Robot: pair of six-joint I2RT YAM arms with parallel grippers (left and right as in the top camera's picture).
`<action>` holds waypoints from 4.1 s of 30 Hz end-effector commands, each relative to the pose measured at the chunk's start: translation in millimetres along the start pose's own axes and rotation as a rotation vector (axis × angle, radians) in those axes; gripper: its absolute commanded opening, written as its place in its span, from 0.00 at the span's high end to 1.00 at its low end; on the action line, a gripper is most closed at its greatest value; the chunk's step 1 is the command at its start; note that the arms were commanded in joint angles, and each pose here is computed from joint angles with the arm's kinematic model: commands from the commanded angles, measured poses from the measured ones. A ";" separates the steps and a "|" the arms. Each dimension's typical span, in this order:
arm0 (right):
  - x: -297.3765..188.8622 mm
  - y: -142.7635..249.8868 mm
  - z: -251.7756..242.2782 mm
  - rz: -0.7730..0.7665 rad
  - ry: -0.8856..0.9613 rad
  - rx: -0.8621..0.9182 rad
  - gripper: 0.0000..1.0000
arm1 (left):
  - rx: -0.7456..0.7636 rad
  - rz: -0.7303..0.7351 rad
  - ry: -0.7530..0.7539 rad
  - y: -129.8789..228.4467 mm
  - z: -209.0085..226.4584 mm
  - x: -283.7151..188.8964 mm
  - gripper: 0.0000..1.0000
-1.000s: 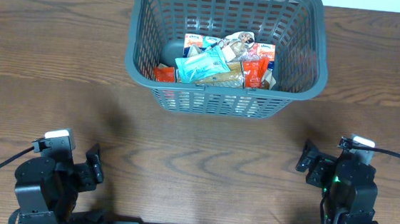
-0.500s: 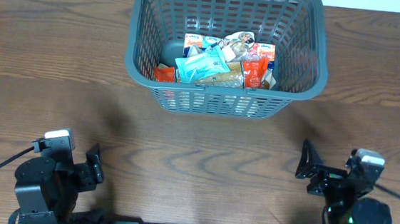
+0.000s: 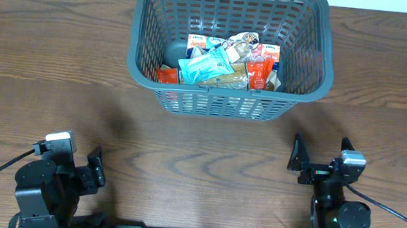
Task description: Pack container
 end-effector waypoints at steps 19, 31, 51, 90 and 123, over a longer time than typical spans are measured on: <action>9.3 38.3 -21.7 0.040 0.104 -0.037 0.01 | 0.001 0.005 0.007 1.3 -1.0 0.4 0.19; 9.6 47.6 -5.2 0.079 -0.020 -0.222 0.01 | 0.000 0.005 0.007 1.2 -1.1 0.4 0.19; 9.6 48.0 -7.4 0.082 -0.004 -0.224 0.01 | 0.001 0.005 0.007 1.3 -1.0 0.4 0.19; 9.6 48.0 -7.4 0.082 -0.004 -0.224 0.01 | 0.066 -0.080 0.098 -7.4 -15.9 1.3 0.19; 9.6 47.9 -7.4 0.082 -0.004 -0.224 0.01 | 0.155 -0.643 0.304 -11.2 -42.2 61.9 0.19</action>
Point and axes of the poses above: each gripper's point midway between its finger pads, its own x axis out along the fingers, its own z axis along the line the jaws close on, y = z × x, the point moved 3 cm from there along -x, back along the fingers, and after that the axes turned 10 degrees about -x, right-handed, at the moved point
